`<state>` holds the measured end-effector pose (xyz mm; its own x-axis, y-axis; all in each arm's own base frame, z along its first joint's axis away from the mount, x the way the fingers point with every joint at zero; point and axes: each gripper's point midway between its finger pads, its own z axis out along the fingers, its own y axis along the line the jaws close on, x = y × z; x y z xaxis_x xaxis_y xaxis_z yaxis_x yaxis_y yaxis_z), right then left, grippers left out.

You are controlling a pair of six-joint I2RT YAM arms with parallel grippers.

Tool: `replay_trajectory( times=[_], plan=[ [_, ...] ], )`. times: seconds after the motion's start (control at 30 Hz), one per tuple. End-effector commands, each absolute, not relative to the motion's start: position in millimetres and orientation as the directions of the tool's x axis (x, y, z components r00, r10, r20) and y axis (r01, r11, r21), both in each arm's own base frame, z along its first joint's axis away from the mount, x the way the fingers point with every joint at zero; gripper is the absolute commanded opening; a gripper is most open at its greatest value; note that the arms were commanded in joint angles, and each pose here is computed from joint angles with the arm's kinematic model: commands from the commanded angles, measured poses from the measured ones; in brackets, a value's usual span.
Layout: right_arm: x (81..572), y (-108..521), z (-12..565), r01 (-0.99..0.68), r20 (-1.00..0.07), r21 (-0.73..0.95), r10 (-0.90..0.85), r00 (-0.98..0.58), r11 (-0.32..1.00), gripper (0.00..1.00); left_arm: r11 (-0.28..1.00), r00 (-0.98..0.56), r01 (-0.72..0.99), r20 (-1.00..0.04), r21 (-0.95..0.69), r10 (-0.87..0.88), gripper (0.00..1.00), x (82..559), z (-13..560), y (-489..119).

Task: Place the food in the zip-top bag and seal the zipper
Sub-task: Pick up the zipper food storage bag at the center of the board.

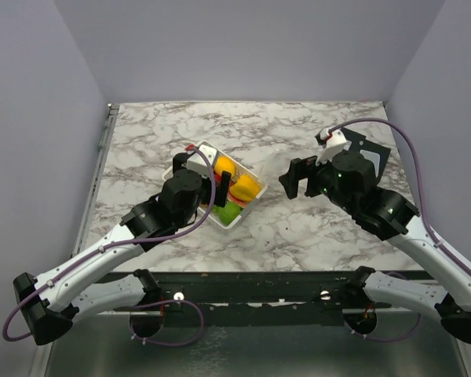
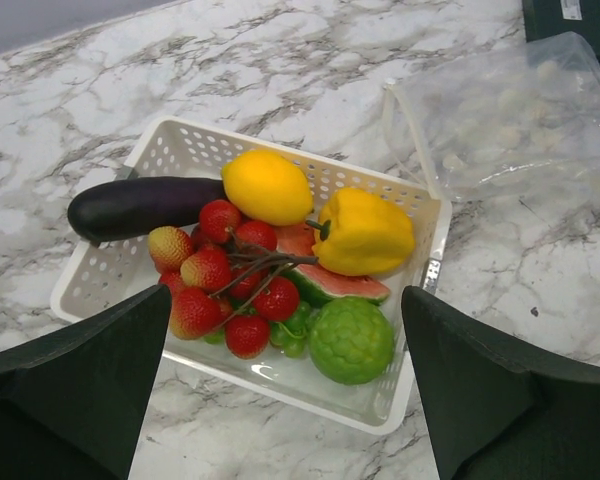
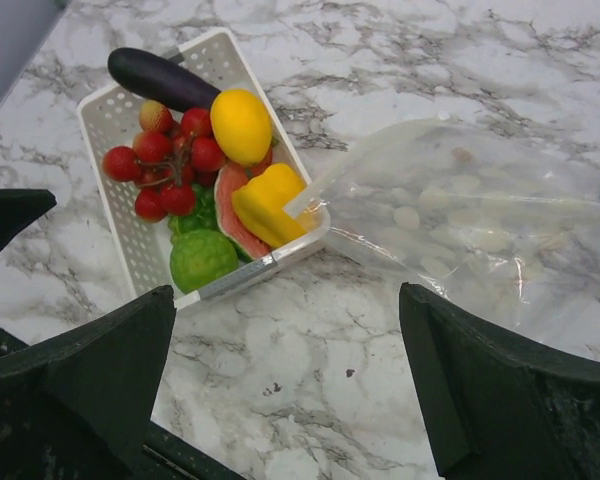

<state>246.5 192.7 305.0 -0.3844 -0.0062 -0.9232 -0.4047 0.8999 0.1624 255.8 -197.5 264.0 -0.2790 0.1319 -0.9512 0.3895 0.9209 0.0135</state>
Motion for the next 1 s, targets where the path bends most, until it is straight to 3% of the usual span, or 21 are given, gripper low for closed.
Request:
replay_trajectory(
  times=[0.0,0.5,0.97],
  plan=[
    [241,208,299,-0.484,-0.904,0.15,-0.078,-0.42,0.862,1.0,0.959,-0.266,0.281,-0.956,0.046,0.124,0.99,262,271,-176],
    [266,243,273,-0.499,-0.852,0.142,-0.151,-0.501,0.855,0.94,0.984,-0.228,0.173,-0.971,0.029,0.069,0.99,261,286,-151],
    [318,237,231,-0.314,-0.777,-0.061,-0.242,-0.581,0.948,0.92,0.986,-0.207,0.167,-0.978,-0.003,0.032,0.99,256,293,-144]
  ],
)
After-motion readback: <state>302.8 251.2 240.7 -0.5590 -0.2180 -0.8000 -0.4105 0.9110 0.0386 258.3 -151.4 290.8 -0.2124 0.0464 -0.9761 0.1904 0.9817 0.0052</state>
